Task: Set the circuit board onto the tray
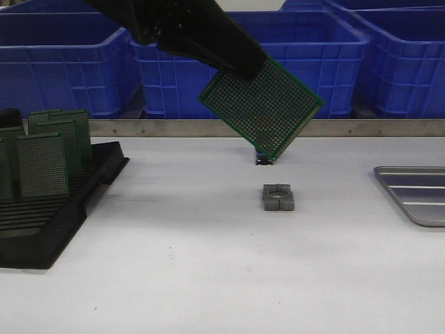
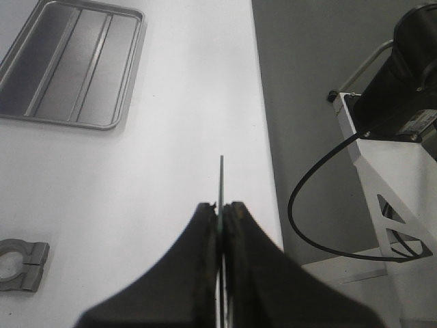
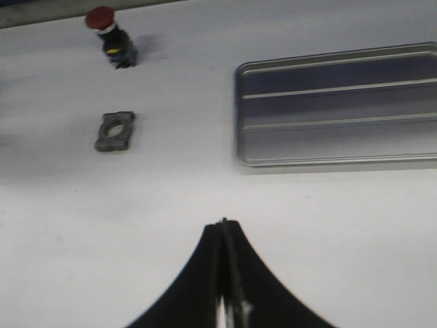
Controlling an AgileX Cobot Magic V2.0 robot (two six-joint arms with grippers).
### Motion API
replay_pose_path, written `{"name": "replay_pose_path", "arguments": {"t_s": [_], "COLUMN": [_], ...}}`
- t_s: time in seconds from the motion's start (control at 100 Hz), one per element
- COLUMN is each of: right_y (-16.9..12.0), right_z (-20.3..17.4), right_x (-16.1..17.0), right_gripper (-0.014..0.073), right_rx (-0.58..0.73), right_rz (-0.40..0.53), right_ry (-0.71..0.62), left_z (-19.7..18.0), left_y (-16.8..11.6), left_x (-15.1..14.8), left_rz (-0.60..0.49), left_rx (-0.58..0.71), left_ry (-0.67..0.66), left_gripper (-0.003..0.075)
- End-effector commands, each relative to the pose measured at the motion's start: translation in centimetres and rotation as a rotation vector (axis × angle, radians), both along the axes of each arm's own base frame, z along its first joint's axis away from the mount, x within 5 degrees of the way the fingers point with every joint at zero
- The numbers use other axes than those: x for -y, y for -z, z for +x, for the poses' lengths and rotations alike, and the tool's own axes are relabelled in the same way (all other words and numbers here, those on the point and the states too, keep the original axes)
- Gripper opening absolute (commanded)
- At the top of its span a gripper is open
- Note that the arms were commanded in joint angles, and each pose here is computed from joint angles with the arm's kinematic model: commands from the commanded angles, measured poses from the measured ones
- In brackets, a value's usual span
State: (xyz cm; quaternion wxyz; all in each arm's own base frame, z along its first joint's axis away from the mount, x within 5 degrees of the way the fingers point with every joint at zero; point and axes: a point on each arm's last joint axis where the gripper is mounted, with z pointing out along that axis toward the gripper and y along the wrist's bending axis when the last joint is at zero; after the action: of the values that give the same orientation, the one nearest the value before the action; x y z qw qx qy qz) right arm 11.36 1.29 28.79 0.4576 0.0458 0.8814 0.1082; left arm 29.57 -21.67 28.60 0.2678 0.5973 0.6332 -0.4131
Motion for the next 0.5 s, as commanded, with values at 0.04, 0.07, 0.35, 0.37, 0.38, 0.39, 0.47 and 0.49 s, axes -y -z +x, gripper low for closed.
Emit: {"name": "replay_pose_path", "arguments": {"t_s": [0.04, 0.07, 0.35, 0.37, 0.38, 0.39, 0.47, 0.49], "right_y": [-1.6, -1.7, -1.7, -1.7, -1.7, -1.6, -1.2, -1.2], "right_z": [3.0, 3.5, 7.5, 7.8, 7.9, 8.0, 8.9, 9.1], "right_x": [-1.4, -1.8, -4.7, -4.8, -4.8, -4.9, -5.1, -5.1], "right_gripper": [0.0097, 0.0146, 0.0570, 0.0568, 0.0568, 0.0568, 0.0568, 0.0568], "right_rx": [0.031, 0.031, 0.098, 0.104, 0.119, 0.119, 0.184, 0.199], "right_rz": [0.114, 0.123, 0.184, 0.175, 0.152, 0.148, 0.026, 0.002], "right_ry": [-0.120, -0.162, -0.590, -0.615, -0.634, -0.647, -0.767, -0.791], "left_z": [-1.1, -1.1, -1.1, -1.1, -1.1, -1.1, -1.1, -1.1], "left_y": [-2.9, -2.9, -2.9, -2.9, -2.9, -2.9, -2.9, -2.9], "left_x": [0.2, 0.2, 0.3, 0.3, 0.3, 0.3, 0.3, 0.3], "left_rz": [-0.101, -0.101, -0.101, -0.101, -0.103, -0.103, -0.104, -0.104], "left_rx": [-0.007, -0.007, -0.007, -0.007, -0.008, -0.008, -0.008, -0.008], "left_ry": [0.045, 0.045, 0.045, 0.045, 0.044, 0.044, 0.044, 0.044], "left_gripper": [-0.0020, -0.0020, -0.0020, -0.0020, -0.0020, -0.0020, -0.0020, -0.0020]}}
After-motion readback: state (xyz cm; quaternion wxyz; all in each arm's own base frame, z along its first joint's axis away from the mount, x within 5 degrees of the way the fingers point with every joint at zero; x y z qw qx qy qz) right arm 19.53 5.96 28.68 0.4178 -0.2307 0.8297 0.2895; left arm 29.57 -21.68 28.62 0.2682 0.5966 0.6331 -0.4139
